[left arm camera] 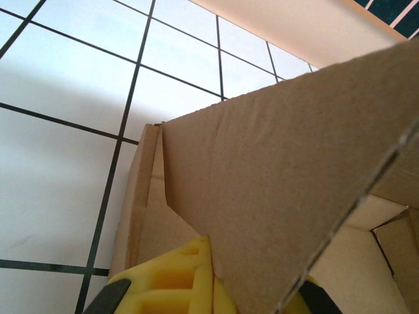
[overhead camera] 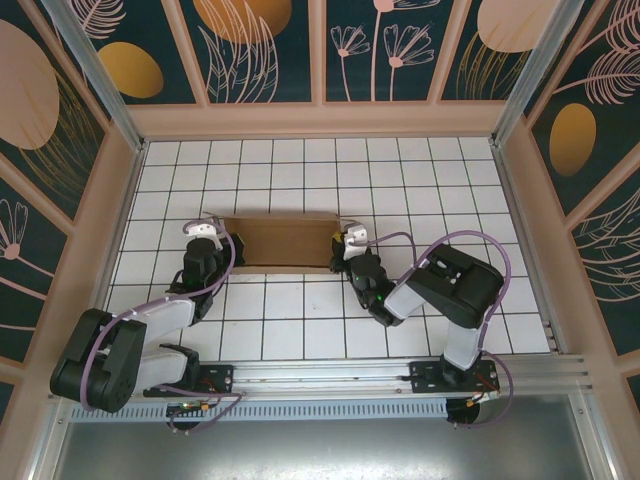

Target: Fold the paper box

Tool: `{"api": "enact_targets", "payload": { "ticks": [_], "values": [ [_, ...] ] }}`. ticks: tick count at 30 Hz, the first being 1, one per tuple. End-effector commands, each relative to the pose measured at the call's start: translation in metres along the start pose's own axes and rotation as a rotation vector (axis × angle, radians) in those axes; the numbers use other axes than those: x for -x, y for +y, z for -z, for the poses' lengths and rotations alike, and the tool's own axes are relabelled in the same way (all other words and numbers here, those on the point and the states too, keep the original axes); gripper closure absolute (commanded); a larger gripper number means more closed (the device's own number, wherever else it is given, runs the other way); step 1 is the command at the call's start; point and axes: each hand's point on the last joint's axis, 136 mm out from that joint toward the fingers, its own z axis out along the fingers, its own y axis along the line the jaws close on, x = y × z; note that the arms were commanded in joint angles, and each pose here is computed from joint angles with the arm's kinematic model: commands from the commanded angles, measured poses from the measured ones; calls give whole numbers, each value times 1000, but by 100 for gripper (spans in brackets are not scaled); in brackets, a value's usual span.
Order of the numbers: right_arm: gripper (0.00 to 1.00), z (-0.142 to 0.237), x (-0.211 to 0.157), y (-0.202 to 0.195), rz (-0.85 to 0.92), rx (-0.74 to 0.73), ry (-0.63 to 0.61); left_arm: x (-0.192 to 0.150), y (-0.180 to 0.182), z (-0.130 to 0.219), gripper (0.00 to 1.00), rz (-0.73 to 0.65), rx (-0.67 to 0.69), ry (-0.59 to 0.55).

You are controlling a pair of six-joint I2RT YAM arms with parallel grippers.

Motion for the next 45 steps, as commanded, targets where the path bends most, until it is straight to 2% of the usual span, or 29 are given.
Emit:
{"api": "enact_targets", "payload": {
  "ticks": [1, 4, 9, 12, 17, 20, 28, 33, 36, 38, 40, 42, 44, 45],
  "values": [
    [99, 8, -22, -3, 48, 1, 53, -21, 14, 2, 94, 30, 60, 67],
    [97, 13, -16, -6, 56, 3, 37, -19, 25, 6, 96, 57, 122, 56],
    [91, 20, -9, 0, 74, 56, 27, -23, 31, 13, 96, 88, 139, 46],
    [83, 28, -6, 11, 70, 131, 26, -27, 31, 12, 96, 73, 138, 60],
    [62, 50, 10, 14, 18, 205, 2, -25, 28, 9, 96, 30, 138, 69],
    [57, 66, 17, 15, -9, 256, -5, -27, 25, 8, 96, 28, 132, 72],
    [59, 106, 50, -11, -118, 239, -110, -23, 18, 4, 96, 2, 120, 73],
    [64, 123, 79, -38, -174, 155, -207, -18, 13, 4, 95, 10, 105, 58],
    [58, 114, 103, -45, -199, 113, -150, -18, 4, 0, 92, 10, 76, 75],
    [58, 104, 130, -47, -210, 97, -105, -20, -3, -5, 91, 6, 54, 95],
    [64, 99, 158, -47, -212, 89, -111, -23, -6, -9, 90, 8, 44, 114],
    [77, 95, 182, -39, -198, 114, -137, -24, -8, -11, 89, 9, 38, 123],
    [80, 87, 200, -22, -237, 183, -109, -25, -10, -13, 88, 13, 29, 132],
    [80, 79, 201, -11, -262, 226, -54, -26, -12, -14, 88, 14, 23, 137]
  ]
}}
